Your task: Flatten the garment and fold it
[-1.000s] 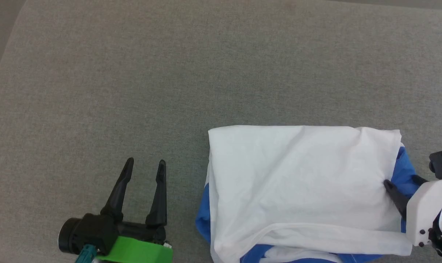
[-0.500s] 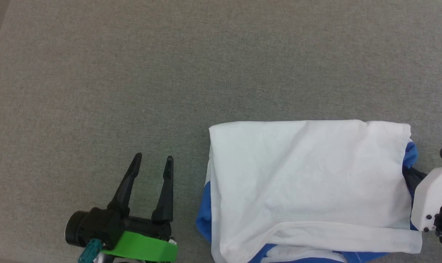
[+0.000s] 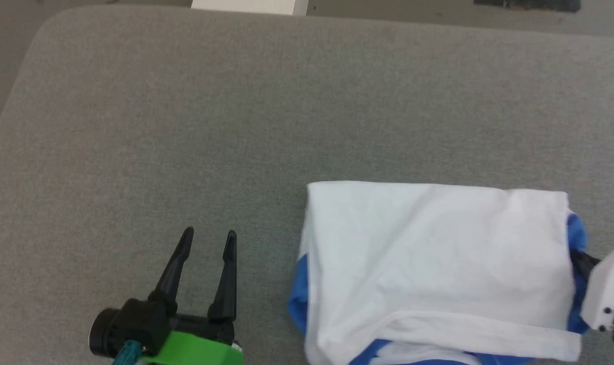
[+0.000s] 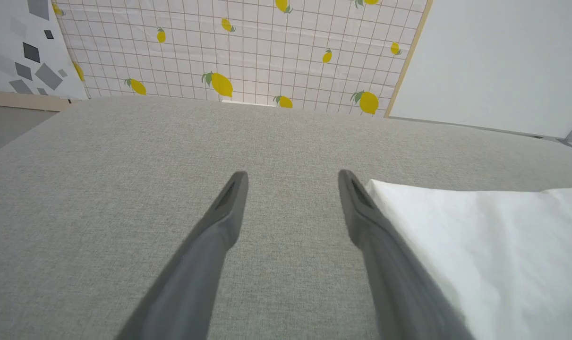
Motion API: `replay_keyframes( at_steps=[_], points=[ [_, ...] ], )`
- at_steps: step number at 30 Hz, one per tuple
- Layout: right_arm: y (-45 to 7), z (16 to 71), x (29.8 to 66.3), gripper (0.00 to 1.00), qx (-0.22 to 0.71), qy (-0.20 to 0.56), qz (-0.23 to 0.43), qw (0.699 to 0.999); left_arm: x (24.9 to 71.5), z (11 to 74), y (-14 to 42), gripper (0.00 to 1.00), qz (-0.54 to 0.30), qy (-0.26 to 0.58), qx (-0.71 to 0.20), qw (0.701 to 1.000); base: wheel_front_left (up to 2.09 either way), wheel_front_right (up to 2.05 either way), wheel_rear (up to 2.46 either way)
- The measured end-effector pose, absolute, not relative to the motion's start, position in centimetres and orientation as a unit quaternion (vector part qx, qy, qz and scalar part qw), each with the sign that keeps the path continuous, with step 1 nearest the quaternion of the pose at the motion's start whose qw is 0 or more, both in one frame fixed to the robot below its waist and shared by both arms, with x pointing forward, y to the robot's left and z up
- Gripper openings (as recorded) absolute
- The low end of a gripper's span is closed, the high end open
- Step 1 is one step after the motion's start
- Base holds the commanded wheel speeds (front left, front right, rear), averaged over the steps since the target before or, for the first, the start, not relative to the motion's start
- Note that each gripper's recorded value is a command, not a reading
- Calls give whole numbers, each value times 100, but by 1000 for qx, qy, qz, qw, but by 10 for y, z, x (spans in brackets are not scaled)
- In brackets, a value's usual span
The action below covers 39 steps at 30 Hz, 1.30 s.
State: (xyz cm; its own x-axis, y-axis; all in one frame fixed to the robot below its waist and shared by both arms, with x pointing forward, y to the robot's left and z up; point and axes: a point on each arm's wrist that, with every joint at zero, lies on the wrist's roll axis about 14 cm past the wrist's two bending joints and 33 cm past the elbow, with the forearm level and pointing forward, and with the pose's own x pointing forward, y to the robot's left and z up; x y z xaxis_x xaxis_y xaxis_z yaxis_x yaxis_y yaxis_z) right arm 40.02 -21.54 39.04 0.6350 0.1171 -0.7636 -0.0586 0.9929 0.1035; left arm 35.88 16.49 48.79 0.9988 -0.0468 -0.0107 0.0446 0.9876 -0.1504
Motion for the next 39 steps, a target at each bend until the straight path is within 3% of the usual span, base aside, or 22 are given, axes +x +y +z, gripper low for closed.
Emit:
replay_keyframes(
  at_steps=[6, 10, 26, 39],
  points=[
    [-274, 420, 386, 0, 18, 397, -29, 917, 348, 501, 159, 100, -33, -11, -84, 996, 0, 0, 0],
    [-277, 440, 384, 0, 6, 380, -28, 924, 346, 506, 154, 100, -42, -16, -89, 995, 0, 0, 0],
    [-131, 475, 372, 0, 25, 385, 187, 903, 335, 507, 144, 100, -54, -15, -100, 993, 0, 0, 0],
    [-41, 474, 393, 0, 17, 373, 304, 877, 343, 491, 144, 100, -49, 10, -106, 993, 0, 0, 0]
  ],
)
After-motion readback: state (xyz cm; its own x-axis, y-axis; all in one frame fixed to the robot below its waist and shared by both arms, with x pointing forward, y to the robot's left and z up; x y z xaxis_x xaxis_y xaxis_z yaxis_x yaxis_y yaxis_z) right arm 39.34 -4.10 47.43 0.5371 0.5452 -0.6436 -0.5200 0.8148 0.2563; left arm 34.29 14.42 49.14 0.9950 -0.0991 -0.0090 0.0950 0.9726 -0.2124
